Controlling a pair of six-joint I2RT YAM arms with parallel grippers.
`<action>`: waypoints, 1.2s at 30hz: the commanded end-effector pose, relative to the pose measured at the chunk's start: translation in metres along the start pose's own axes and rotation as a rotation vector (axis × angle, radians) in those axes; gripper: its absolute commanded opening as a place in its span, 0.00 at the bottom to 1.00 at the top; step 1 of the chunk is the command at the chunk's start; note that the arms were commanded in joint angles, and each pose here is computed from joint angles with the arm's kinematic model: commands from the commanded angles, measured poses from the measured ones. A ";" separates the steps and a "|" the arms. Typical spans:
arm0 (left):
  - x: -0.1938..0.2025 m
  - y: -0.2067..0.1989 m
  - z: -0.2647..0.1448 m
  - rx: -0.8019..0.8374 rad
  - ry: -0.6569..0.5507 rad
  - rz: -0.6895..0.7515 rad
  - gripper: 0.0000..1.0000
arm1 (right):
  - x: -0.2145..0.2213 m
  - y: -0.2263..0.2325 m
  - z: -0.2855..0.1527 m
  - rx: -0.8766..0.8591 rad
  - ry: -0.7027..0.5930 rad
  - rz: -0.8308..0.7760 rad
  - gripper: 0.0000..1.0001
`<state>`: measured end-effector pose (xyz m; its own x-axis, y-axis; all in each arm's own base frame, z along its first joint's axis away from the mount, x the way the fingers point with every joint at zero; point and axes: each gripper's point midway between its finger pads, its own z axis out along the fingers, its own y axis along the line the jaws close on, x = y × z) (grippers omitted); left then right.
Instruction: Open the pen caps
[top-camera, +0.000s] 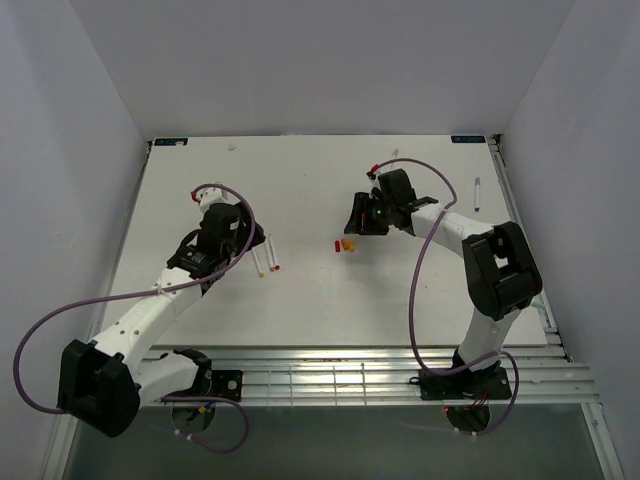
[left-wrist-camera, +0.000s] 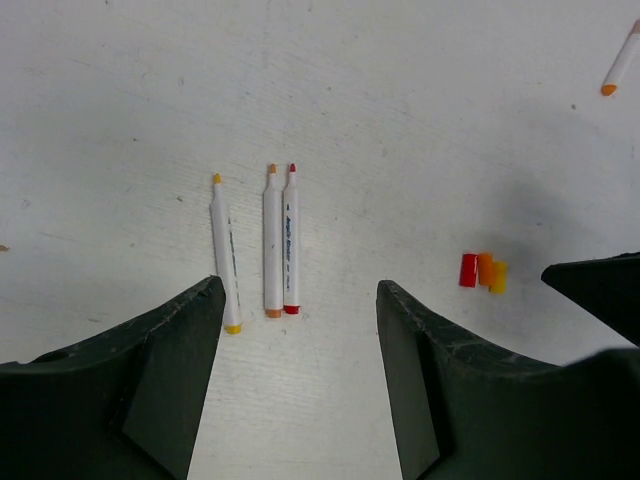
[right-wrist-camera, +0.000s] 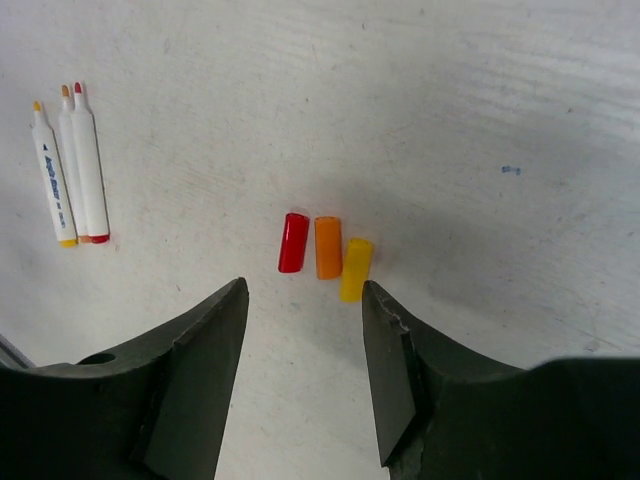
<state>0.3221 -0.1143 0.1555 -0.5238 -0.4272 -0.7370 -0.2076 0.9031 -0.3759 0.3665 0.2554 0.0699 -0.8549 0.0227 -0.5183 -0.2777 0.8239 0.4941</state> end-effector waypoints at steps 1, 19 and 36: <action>-0.018 -0.009 -0.016 0.050 -0.044 -0.005 0.73 | -0.046 0.012 -0.022 0.022 -0.106 -0.069 0.56; -0.008 -0.047 -0.029 0.281 0.010 -0.039 0.73 | -0.211 -0.118 -0.001 0.457 -0.309 0.026 0.54; 0.017 -0.051 -0.009 0.350 0.036 -0.064 0.72 | -0.238 -0.172 0.053 0.524 -0.347 -0.060 0.53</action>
<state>0.3112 -0.1656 0.1568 -0.5786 -0.4619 -0.6723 0.0176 0.8169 -0.5765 0.6210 0.1369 0.0447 -0.6983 0.0859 -0.7107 0.0281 0.9953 0.0926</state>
